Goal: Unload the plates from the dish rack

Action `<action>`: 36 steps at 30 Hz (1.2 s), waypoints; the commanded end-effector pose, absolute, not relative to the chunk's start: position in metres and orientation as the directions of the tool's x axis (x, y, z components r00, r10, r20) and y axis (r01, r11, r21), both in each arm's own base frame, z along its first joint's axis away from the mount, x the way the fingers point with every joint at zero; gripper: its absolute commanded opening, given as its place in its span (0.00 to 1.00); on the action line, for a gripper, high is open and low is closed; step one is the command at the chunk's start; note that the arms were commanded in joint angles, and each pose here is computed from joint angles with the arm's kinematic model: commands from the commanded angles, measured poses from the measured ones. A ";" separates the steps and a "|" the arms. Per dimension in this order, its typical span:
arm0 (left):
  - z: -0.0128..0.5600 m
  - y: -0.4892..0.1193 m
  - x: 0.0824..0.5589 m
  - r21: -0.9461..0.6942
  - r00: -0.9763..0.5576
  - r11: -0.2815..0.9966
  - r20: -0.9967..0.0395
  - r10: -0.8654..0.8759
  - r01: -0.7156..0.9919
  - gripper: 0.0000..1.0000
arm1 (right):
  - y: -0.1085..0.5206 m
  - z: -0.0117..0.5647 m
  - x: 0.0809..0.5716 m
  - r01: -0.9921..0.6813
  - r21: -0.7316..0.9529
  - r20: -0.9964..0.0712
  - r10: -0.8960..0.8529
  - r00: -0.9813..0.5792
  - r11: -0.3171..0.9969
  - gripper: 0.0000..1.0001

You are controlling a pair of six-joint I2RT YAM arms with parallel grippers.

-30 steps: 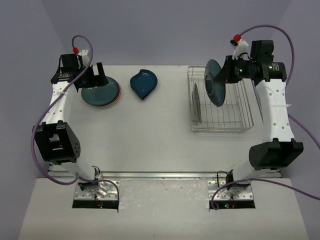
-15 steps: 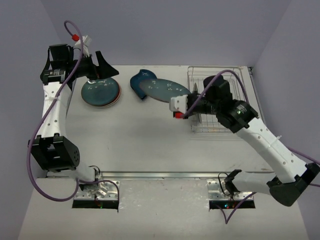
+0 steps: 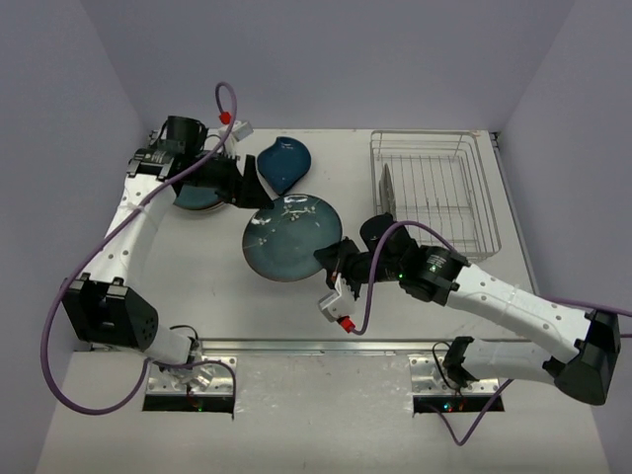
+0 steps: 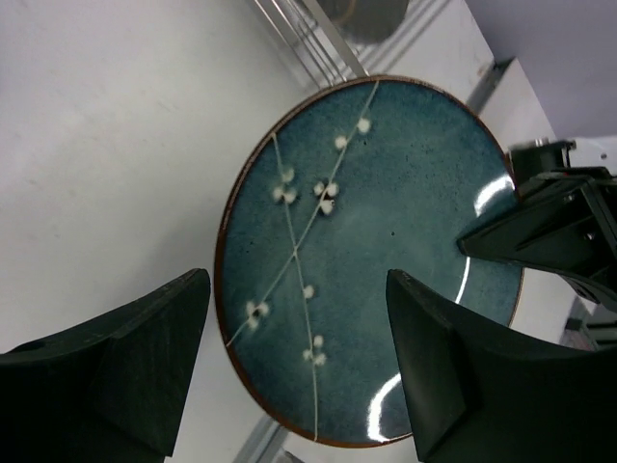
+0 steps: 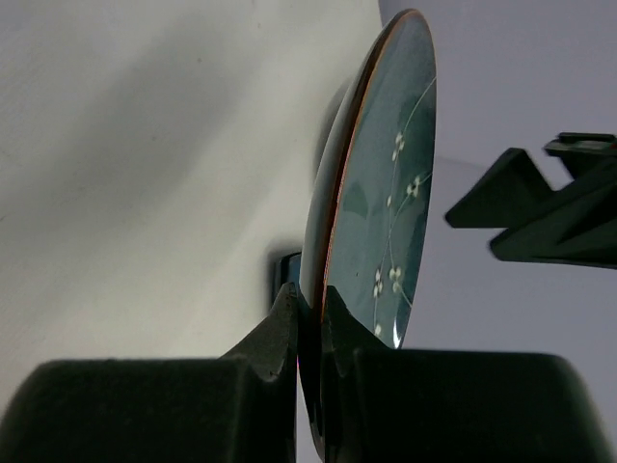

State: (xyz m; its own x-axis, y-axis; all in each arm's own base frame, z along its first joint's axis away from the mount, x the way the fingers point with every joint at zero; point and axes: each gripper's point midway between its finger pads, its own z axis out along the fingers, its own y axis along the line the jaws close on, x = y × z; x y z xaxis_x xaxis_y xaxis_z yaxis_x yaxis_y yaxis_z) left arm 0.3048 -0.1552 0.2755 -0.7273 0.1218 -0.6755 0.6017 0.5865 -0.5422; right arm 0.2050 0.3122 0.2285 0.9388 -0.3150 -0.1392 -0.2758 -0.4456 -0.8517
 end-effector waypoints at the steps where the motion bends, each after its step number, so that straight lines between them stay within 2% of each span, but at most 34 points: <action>1: 0.258 -0.154 0.284 -0.556 -0.751 0.565 -0.633 0.189 0.610 0.66 | 0.327 0.348 0.216 0.059 -0.988 0.101 -0.304 0.947 -0.143 0.00; 10: 0.256 -0.151 0.295 -0.530 -0.745 0.611 -0.648 0.156 0.589 0.65 | 0.324 0.352 0.215 0.079 -0.990 0.113 -0.317 0.942 -0.118 0.00; 15: 0.257 -0.166 0.278 -0.635 -0.775 0.484 -0.610 0.164 0.602 0.58 | 0.325 0.361 0.218 0.118 -0.990 0.138 -0.333 0.933 -0.079 0.00; 18: 0.257 -0.173 0.266 -0.709 -0.806 0.399 -0.568 0.165 0.581 0.40 | 0.327 0.364 0.220 0.146 -0.987 0.160 -0.338 0.927 -0.065 0.00; 22: 0.264 -0.182 0.256 -0.778 -0.833 0.304 -0.536 0.135 0.550 0.06 | 0.329 0.362 0.226 0.188 -0.981 0.194 -0.366 0.910 -0.053 0.00; 23: 0.265 -0.183 0.254 -0.791 -0.840 0.288 -0.527 0.128 0.540 0.01 | 0.329 0.359 0.228 0.193 -0.980 0.199 -0.373 0.906 -0.053 0.01; 24: 0.265 -0.183 0.252 -0.804 -0.848 0.273 -0.517 0.118 0.528 0.00 | 0.329 0.355 0.230 0.191 -0.980 0.199 -0.381 0.903 -0.058 0.06; 26: 0.266 -0.179 0.253 -0.819 -0.858 0.263 -0.506 0.090 0.510 0.00 | 0.328 0.350 0.233 0.175 -0.982 0.189 -0.395 0.899 -0.070 0.27; 27: 0.267 -0.175 0.255 -0.826 -0.863 0.260 -0.501 0.072 0.501 0.00 | 0.327 0.348 0.234 0.164 -0.984 0.180 -0.402 0.898 -0.073 0.38; 29: 0.271 -0.161 0.268 -0.849 -0.877 0.246 -0.481 0.008 0.468 0.00 | 0.324 0.342 0.238 0.147 -0.985 0.170 -0.422 0.891 -0.085 0.67; 32: 0.271 -0.124 0.297 -0.869 -0.882 0.271 -0.456 -0.117 0.414 0.00 | 0.319 0.335 0.244 0.125 -0.988 0.154 -0.461 0.874 -0.093 0.82; 36: 0.258 -0.047 0.352 -0.860 -0.844 0.397 -0.450 -0.293 0.320 0.00 | 0.308 0.324 0.251 0.053 -0.994 0.098 -0.521 0.848 -0.101 0.98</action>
State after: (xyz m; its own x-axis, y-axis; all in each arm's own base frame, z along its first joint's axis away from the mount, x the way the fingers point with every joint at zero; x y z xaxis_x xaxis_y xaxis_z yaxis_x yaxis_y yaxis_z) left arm 0.3079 -0.1053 0.2406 -0.9185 -0.1441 -0.3683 0.2938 0.3750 -0.8792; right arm 0.2397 0.3198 0.2772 0.8999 -0.4214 0.1122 0.0063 -0.2448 -0.9696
